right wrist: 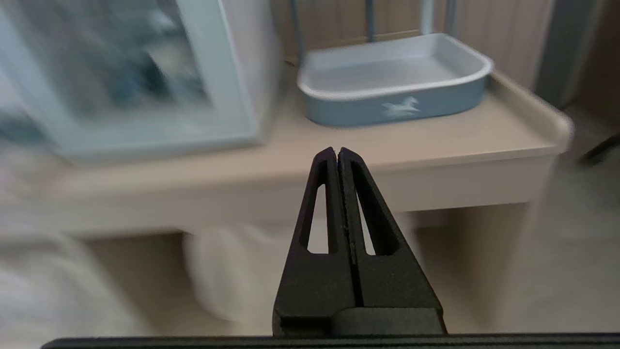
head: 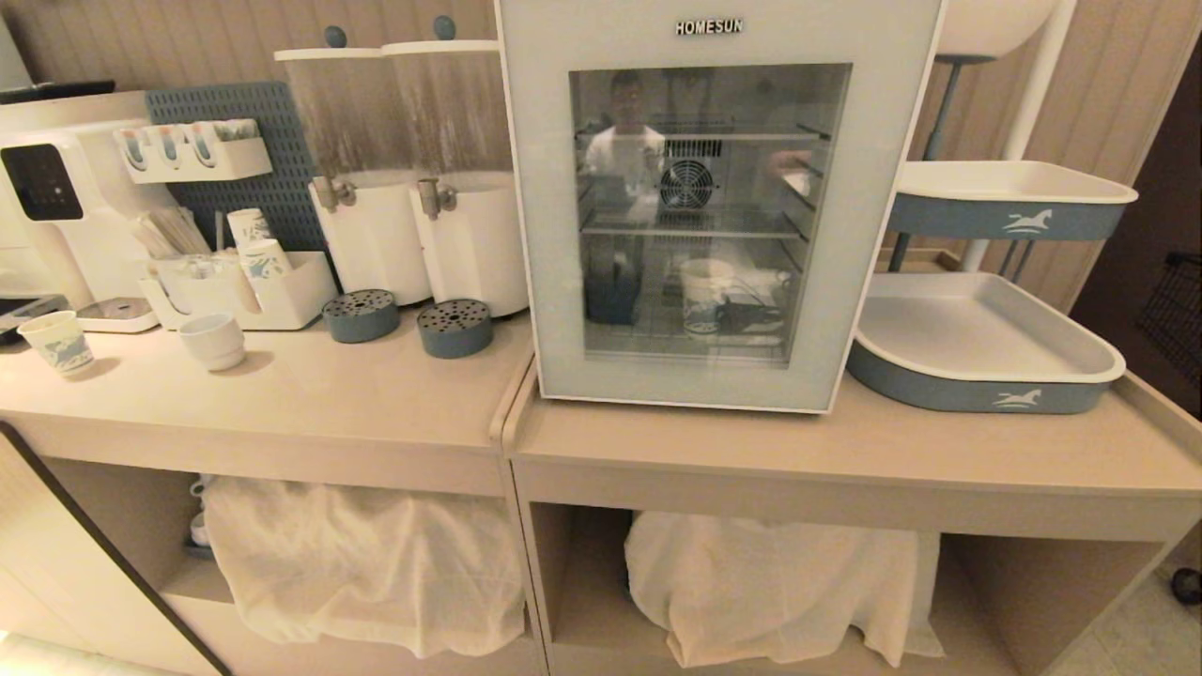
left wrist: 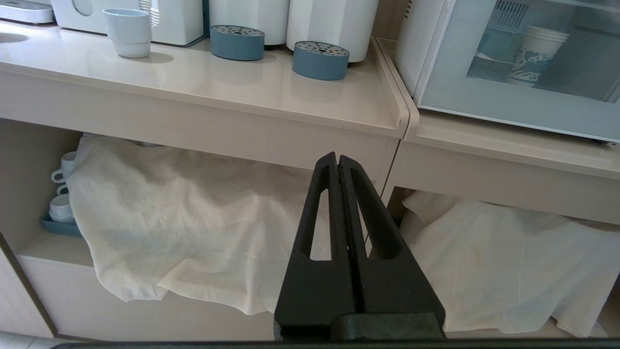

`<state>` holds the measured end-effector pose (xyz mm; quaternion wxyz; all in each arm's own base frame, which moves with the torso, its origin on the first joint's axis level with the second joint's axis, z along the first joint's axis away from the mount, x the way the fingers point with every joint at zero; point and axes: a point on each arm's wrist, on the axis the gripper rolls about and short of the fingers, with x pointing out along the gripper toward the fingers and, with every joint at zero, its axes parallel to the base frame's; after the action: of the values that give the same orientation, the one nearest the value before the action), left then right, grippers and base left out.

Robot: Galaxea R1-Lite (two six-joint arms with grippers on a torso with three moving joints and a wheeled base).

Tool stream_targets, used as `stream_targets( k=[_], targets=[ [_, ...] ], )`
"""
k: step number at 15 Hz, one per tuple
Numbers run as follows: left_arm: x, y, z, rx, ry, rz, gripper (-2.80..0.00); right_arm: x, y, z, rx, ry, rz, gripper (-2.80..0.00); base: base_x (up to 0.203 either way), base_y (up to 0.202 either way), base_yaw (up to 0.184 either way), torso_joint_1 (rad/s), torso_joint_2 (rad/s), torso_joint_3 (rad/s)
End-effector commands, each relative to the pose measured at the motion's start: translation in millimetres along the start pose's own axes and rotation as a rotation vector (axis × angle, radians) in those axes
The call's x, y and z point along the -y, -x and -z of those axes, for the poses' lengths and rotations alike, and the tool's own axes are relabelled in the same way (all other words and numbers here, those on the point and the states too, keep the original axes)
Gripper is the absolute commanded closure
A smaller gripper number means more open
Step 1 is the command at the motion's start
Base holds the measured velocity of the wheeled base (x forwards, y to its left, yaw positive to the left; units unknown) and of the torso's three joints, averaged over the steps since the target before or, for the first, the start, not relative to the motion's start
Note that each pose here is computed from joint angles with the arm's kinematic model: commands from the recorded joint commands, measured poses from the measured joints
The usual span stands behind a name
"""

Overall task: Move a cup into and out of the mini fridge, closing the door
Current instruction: Open the freezer door

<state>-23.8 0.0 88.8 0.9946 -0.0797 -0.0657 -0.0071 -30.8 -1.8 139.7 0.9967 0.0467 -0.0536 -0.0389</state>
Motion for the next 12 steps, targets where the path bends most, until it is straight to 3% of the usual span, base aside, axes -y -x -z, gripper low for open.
stream_targets(
  k=[1, 3, 7, 10, 12],
  targets=[
    [-1.8, -2, 11, -0.035, 0.001, -0.006, 0.00, 3, -5, 39, 0.004, 0.096, 0.005, 0.00, 0.000, 0.000, 0.000, 0.000, 0.00, 0.000],
    [-1.8, -2, 11, -0.035, 0.001, -0.005, 0.00, 4, -3, 55, -0.010, 0.169, -0.036, 0.00, 0.000, 0.000, 0.000, 0.000, 0.00, 0.000],
    [-1.8, -2, 11, -0.036, 0.001, -0.003, 0.00, 3, 0, 58, -0.073, 0.223, -0.082, 0.00, 0.000, 0.000, 0.000, 0.000, 0.00, 0.000],
    [-1.8, -2, 11, -0.036, 0.000, -0.003, 0.00, 3, 4, 60, -0.192, 0.200, -0.120, 0.00, 0.000, 0.000, 0.000, 0.000, 0.00, 0.000],
    [-1.8, -2, 11, -0.036, 0.000, -0.003, 0.00, 3, 5, 62, -0.202, 0.149, -0.106, 0.00, 0.000, 0.000, 0.000, 0.000, 0.00, 0.000]
  ],
)
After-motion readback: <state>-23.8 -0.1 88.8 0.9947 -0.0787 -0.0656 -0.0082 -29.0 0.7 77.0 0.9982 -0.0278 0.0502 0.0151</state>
